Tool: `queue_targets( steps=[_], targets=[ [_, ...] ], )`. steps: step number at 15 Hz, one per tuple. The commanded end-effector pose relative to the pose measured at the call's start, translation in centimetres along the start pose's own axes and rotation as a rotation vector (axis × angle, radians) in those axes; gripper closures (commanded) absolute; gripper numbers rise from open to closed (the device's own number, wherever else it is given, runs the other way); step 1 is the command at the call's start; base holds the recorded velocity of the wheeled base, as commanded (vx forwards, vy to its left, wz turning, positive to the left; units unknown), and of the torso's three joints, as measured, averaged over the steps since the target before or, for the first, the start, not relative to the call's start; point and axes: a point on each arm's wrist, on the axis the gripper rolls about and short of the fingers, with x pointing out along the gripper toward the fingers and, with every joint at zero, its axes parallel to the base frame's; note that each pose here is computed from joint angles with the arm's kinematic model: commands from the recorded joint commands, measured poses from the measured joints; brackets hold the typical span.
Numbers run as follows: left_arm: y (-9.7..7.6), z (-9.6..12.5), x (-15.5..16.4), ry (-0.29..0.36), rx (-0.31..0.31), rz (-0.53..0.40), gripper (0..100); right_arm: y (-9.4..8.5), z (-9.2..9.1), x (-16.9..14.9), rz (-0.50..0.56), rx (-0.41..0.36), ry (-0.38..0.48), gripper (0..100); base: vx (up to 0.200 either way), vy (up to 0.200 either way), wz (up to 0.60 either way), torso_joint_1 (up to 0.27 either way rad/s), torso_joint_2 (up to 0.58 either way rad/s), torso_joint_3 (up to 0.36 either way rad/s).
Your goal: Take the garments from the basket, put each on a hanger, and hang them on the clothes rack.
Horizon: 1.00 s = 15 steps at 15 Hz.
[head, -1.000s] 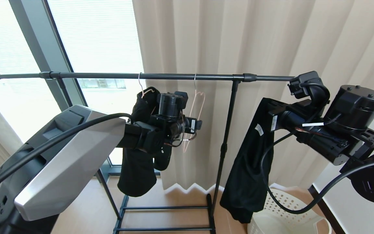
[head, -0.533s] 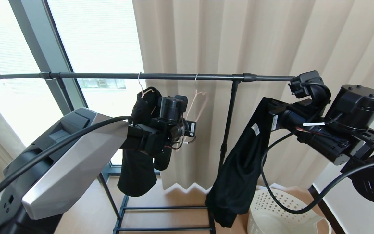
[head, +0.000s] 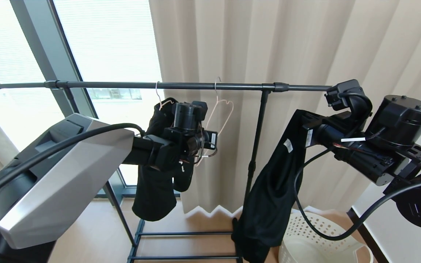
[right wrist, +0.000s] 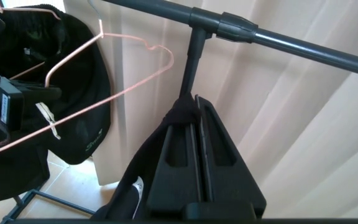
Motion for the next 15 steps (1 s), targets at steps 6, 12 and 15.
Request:
queue_targets(
  steps=[6, 12, 15],
  targets=[
    [-0.1, 0.9, -7.8, -0.043, 0.007, -0.040, 100, 1.0, -0.5, -0.1, 0.031, -0.003, 0.017, 100, 0.000, 0.000, 0.00, 0.000, 0.00, 0.000],
    [0.8, -3.3, -13.8, -0.081, 0.025, -0.062, 100, 1.5, -0.8, -0.2, 0.045, -0.005, 0.029, 100, 0.000, 0.000, 0.00, 0.000, 0.00, 0.000],
    [1.6, -6.1, -18.5, -0.146, 0.066, -0.141, 100, 1.6, -0.9, -0.2, 0.019, -0.046, 0.036, 100, 0.000, 0.000, 0.00, 0.000, 0.00, 0.000]
  ],
)
